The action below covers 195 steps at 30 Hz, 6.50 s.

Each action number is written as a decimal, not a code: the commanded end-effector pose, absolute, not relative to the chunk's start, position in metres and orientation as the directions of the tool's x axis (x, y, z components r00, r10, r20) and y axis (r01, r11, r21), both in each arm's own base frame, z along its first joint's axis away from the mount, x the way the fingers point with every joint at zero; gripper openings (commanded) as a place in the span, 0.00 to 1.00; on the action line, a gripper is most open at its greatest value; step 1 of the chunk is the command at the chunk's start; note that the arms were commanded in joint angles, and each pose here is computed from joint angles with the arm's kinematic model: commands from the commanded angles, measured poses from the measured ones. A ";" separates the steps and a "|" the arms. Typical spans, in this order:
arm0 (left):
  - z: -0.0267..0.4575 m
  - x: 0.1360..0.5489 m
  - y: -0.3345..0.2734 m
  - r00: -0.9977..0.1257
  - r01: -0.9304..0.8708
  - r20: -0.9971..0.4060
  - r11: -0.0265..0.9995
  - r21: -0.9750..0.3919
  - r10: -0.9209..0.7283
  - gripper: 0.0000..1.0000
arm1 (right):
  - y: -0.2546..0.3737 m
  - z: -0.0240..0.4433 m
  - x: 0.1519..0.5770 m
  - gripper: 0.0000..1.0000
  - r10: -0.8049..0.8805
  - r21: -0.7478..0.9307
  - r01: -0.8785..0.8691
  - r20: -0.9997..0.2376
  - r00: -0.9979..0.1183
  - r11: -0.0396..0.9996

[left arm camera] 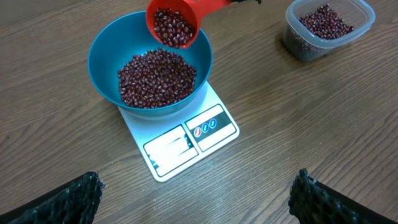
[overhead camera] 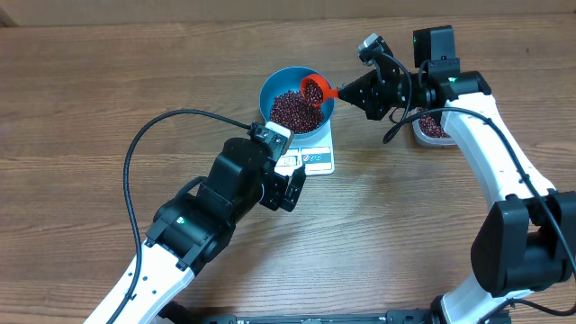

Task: Scoop item into bowl and weigh 150g on scale
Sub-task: 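Tilt the red scoop to pour beans into the teal bowl, then move the empty scoop with the right gripper back to the bean tub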

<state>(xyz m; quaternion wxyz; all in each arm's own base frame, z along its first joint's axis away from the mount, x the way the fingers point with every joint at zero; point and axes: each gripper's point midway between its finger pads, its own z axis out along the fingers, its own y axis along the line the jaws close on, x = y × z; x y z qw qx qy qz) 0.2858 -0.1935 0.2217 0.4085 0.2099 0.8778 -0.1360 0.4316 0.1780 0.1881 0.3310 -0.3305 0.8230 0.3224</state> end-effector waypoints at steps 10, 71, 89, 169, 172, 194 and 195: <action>0.221 0.287 -0.191 -0.571 0.479 -0.776 0.876 -0.051 0.267 0.99 | 0.179 0.193 0.436 0.04 -0.354 0.266 -0.789 -0.782 -0.513 0.554; 0.225 0.289 -0.193 -0.558 0.483 -0.789 0.874 -0.056 0.257 1.00 | 0.182 0.196 0.434 0.04 -0.395 0.201 -0.842 -0.813 -0.428 0.500; 0.225 0.289 -0.194 -0.558 0.484 -0.789 0.873 -0.057 0.257 0.99 | 0.182 0.197 0.436 0.04 -0.490 0.016 -0.913 -0.840 -0.233 0.407; 0.225 0.289 -0.193 -0.558 0.484 -0.789 0.873 -0.057 0.258 0.99 | 0.177 0.197 0.446 0.04 -0.636 -0.337 -0.915 -0.761 0.127 0.220; 0.225 0.289 -0.193 -0.558 0.484 -0.789 0.873 -0.057 0.258 0.99 | 0.177 0.197 0.446 0.04 -0.634 -0.334 -0.916 -0.763 0.124 0.223; 0.224 0.289 -0.193 -0.561 0.484 -0.786 0.873 -0.057 0.260 0.99 | 0.043 0.257 0.457 0.04 -0.360 -0.141 -0.402 -0.758 -0.544 0.905; 0.224 0.289 -0.193 -0.561 0.484 -0.786 0.873 -0.057 0.260 1.00 | 0.028 0.251 0.454 0.04 -0.333 -0.137 -0.353 -0.737 -0.588 0.926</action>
